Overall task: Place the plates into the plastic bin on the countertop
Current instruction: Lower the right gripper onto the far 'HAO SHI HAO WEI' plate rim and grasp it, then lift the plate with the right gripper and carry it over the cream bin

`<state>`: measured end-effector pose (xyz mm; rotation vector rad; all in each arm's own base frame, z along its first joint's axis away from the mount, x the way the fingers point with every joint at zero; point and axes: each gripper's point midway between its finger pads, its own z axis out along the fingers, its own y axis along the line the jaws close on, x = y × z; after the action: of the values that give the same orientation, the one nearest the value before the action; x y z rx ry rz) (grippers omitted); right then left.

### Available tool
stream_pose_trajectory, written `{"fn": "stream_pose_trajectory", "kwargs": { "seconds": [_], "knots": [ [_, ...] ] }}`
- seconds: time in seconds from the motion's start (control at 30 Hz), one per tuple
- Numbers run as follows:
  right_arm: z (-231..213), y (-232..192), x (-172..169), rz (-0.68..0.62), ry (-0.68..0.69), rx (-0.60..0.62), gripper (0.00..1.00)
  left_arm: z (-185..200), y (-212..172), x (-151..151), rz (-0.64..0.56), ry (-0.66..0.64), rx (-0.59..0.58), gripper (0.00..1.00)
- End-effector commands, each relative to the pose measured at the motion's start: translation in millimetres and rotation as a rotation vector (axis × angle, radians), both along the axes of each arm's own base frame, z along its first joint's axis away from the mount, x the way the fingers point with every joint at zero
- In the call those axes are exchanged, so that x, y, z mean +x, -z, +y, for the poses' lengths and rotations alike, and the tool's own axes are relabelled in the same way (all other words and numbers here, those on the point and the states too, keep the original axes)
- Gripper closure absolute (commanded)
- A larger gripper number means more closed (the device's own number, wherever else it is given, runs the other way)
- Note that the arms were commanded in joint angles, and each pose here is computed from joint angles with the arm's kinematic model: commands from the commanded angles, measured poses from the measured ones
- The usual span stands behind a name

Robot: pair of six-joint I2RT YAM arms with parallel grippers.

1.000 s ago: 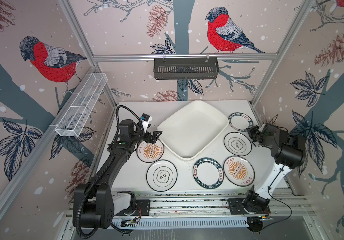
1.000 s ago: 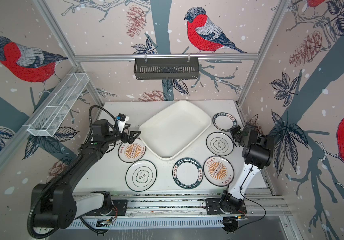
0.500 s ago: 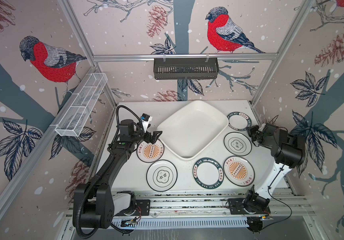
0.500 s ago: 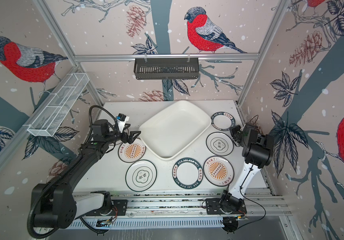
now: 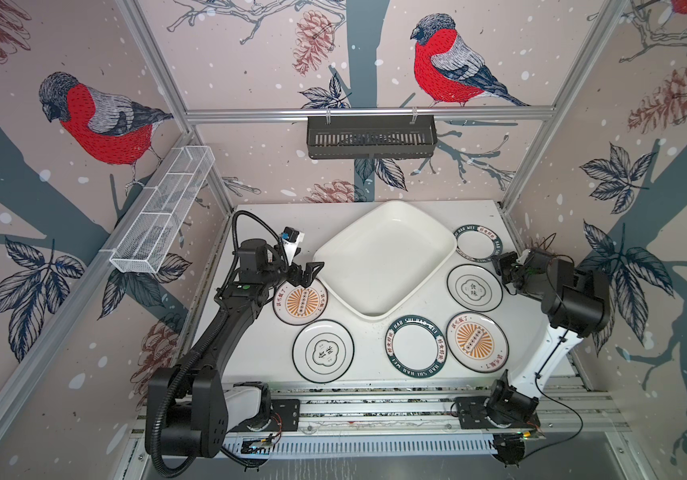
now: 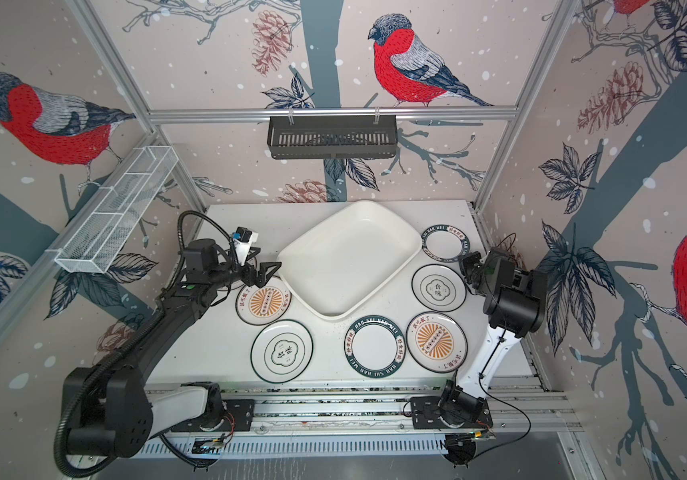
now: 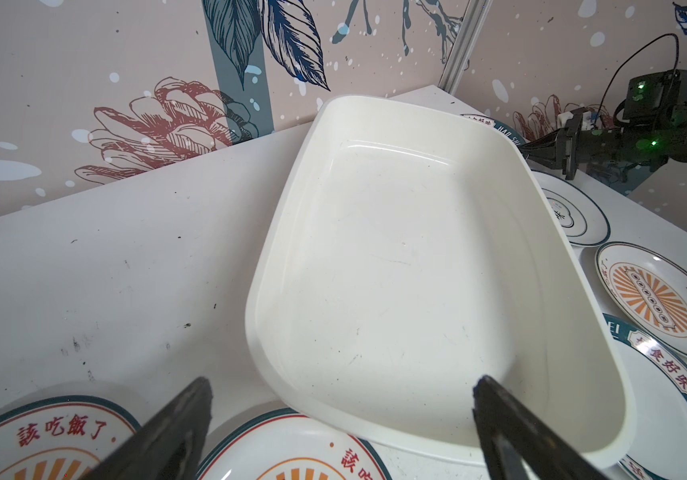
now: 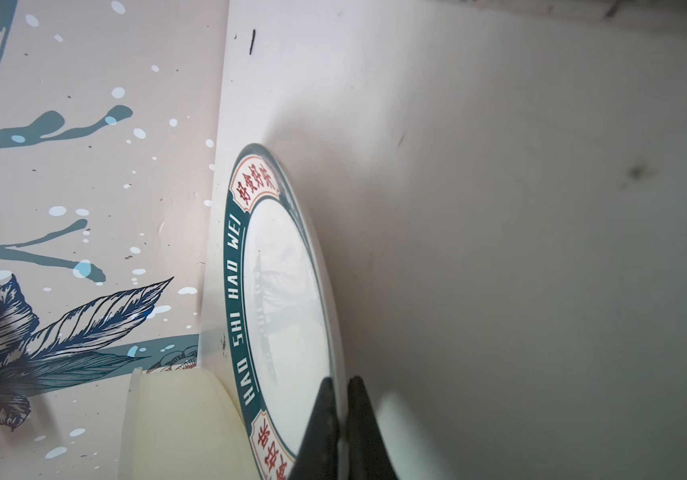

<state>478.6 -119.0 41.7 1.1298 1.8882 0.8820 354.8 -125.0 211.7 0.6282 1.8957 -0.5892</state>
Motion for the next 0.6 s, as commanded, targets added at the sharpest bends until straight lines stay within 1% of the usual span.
{"fn": "stream_pose_trajectory", "kwargs": {
  "seconds": [0.0, 0.57],
  "knots": [
    [-7, -30, 11, -0.092, 0.021, -0.028, 0.98, -3, -14, 2, -0.060, 0.016, -0.005, 0.03],
    [-12, -86, 15, -0.200, 0.049, -0.036, 0.99, -4, -23, 6, -0.062, 0.025, -0.013, 0.03]
  ]
}}
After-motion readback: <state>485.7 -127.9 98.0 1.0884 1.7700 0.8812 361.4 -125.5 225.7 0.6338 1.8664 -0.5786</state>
